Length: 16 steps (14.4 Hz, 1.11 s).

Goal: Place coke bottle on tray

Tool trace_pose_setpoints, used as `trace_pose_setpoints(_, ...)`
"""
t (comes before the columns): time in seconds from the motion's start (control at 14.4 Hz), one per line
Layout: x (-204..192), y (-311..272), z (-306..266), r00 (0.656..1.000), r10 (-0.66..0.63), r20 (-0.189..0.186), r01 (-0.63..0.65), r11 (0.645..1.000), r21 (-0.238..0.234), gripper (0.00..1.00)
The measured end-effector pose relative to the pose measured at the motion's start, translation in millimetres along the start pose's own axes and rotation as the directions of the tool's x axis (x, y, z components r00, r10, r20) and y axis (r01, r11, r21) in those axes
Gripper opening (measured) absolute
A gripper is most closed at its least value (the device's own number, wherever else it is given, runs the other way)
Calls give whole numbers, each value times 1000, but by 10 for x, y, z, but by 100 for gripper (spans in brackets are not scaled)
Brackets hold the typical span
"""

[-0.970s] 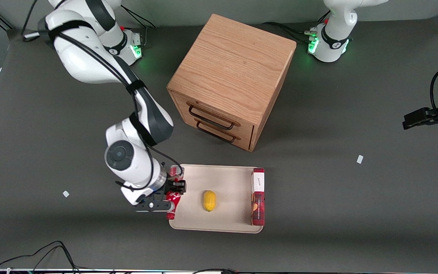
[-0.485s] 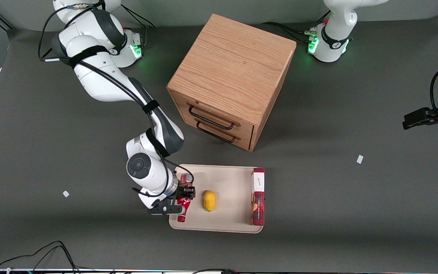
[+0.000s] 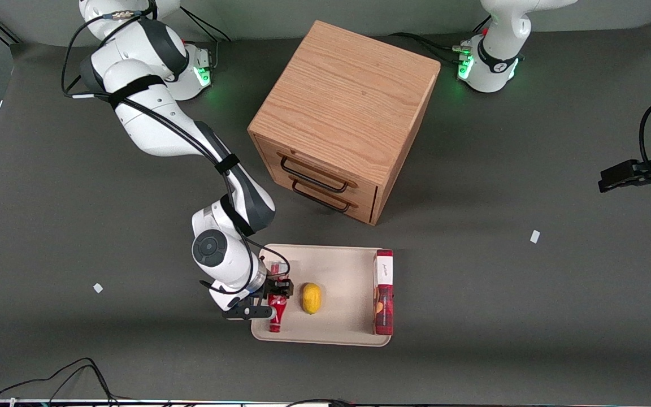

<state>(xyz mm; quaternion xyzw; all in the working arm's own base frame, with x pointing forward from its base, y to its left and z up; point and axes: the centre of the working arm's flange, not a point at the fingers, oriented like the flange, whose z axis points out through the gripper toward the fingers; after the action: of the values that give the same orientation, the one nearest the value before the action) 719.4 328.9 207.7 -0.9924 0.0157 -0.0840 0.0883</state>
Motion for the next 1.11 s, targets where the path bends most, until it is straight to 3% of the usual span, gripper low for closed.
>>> trace_pose_setpoints(0.21,16,12,-4,1000,2,-14,-2,1000,6,100)
trace_pose_setpoints(0.42,49,15,-67,1000,2,-28,-2,1000,10,100)
trace_pose_setpoints(0.62,107,54,-503,999,-3,-40,2,1000,-4,100)
trace_pose_setpoints(0.97,25,567,-1991,999,-34,24,37,992,-117,100)
trace_pose_setpoints(1.11,-63,922,-2529,999,-37,36,42,991,-127,100)
